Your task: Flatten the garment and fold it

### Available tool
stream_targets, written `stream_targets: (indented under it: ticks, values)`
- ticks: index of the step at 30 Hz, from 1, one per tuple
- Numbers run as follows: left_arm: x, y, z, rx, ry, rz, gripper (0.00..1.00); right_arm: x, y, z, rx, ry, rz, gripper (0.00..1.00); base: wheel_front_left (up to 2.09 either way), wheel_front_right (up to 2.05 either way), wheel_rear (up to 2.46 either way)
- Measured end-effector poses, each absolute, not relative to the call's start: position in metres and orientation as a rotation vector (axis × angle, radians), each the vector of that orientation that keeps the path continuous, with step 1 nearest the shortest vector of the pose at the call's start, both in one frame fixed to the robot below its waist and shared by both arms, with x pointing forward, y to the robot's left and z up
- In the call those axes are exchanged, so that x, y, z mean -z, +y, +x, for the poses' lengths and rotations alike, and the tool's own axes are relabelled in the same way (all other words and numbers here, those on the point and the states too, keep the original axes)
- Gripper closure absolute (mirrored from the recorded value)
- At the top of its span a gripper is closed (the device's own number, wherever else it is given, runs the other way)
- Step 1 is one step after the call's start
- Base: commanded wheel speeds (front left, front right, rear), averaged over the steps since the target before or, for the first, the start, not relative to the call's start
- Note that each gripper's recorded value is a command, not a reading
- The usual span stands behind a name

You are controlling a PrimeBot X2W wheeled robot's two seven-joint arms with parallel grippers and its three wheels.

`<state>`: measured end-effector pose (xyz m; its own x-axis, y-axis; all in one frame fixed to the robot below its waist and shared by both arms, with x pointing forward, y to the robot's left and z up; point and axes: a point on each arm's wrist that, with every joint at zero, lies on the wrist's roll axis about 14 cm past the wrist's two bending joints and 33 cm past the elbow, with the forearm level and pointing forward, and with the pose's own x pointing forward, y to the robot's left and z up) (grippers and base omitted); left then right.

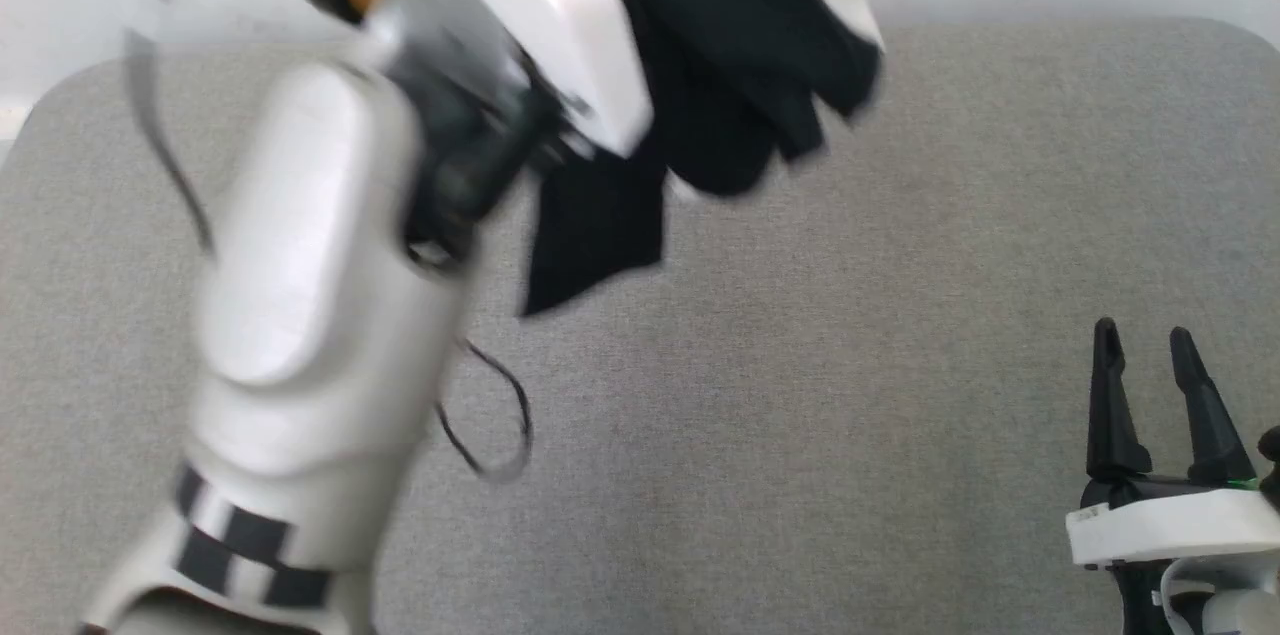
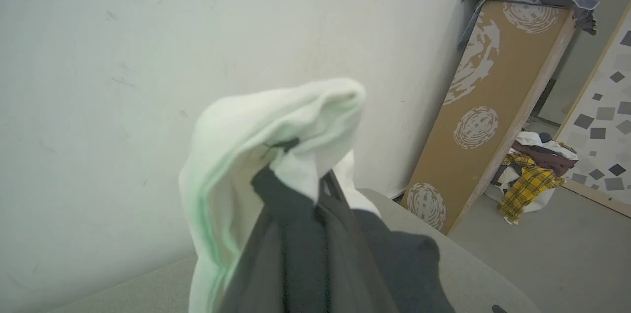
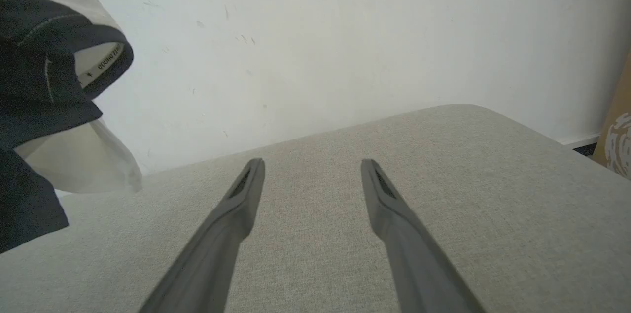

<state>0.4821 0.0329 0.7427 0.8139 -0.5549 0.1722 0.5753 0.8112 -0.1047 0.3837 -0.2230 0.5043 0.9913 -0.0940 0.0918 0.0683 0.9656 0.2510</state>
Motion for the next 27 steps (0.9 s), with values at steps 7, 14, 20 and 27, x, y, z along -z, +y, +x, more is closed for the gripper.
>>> stream_targets:
  ticks: [7, 14, 20, 27]
  values:
    - [-0.651, -0.01, 0.478, 0.646, 0.067, -0.184, 1.0, -0.502, -0.229, 0.379, 0.102, -0.097, 0.255, 0.0, 0.0, 0.0, 0.0]
    - [-0.561, -0.017, 0.485, 0.586, 0.223, -0.132, 1.0, -0.496, -0.232, 0.374, 0.116, -0.079, 0.259, 0.0, 0.0, 0.0, 0.0]
    - [-0.466, -0.01, 0.472, 0.535, 0.48, -0.062, 1.0, -0.49, -0.239, 0.37, 0.14, -0.061, 0.253, 0.0, 0.0, 0.0, 0.0]
    - [-0.434, -0.006, 0.461, 0.507, 0.591, -0.075, 0.0, -0.486, -0.243, 0.368, 0.153, -0.051, 0.247, 0.0, 0.0, 0.0, 0.0]
